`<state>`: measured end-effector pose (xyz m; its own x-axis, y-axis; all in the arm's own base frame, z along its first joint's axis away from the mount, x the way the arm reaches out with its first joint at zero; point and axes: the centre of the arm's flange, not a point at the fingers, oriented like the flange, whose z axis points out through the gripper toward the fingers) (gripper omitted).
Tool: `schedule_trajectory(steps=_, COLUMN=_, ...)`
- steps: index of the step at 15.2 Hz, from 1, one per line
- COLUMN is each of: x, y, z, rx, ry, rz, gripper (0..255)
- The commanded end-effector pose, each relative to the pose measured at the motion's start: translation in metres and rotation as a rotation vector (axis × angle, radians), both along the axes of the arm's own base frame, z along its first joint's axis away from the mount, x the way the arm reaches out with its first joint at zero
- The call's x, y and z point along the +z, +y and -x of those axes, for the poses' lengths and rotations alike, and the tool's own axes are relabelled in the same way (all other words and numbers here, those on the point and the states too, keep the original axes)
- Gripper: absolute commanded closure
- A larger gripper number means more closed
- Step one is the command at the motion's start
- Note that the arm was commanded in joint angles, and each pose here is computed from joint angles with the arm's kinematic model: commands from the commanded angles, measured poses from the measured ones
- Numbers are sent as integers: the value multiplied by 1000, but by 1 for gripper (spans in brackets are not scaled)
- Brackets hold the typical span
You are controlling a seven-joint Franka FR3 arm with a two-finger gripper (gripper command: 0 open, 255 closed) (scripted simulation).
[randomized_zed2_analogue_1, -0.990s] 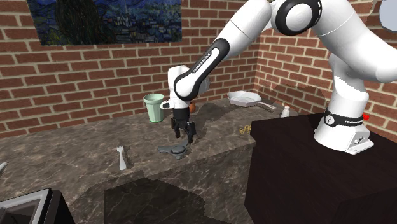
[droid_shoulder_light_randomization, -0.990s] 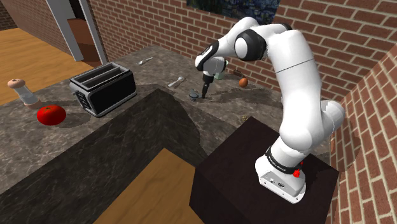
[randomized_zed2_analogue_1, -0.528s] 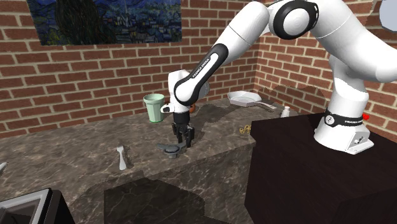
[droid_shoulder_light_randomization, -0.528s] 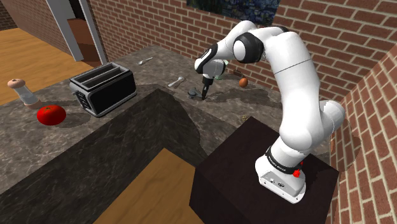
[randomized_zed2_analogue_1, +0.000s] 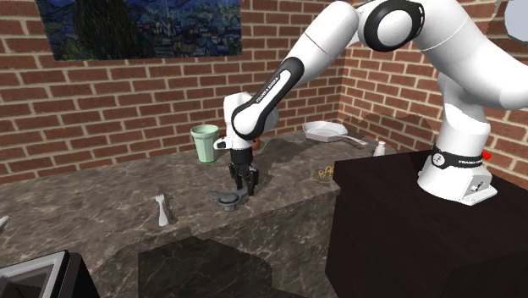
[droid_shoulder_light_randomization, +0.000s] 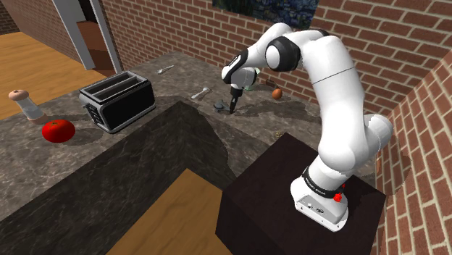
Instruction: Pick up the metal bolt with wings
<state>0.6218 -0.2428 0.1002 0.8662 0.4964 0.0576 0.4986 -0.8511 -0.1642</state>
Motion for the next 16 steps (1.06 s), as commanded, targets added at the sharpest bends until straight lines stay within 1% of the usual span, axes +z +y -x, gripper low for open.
schedule_trajectory(steps=1, x=8, y=0, z=0, rx=0, ry=0, rz=0, gripper=255)
schedule_trajectory(steps=14, x=76, y=0, z=-1, rx=0, ry=0, rz=0, gripper=255)
schedule_trajectory(steps=16, x=77, y=0, z=-1, rx=0, ry=0, rz=0, gripper=255)
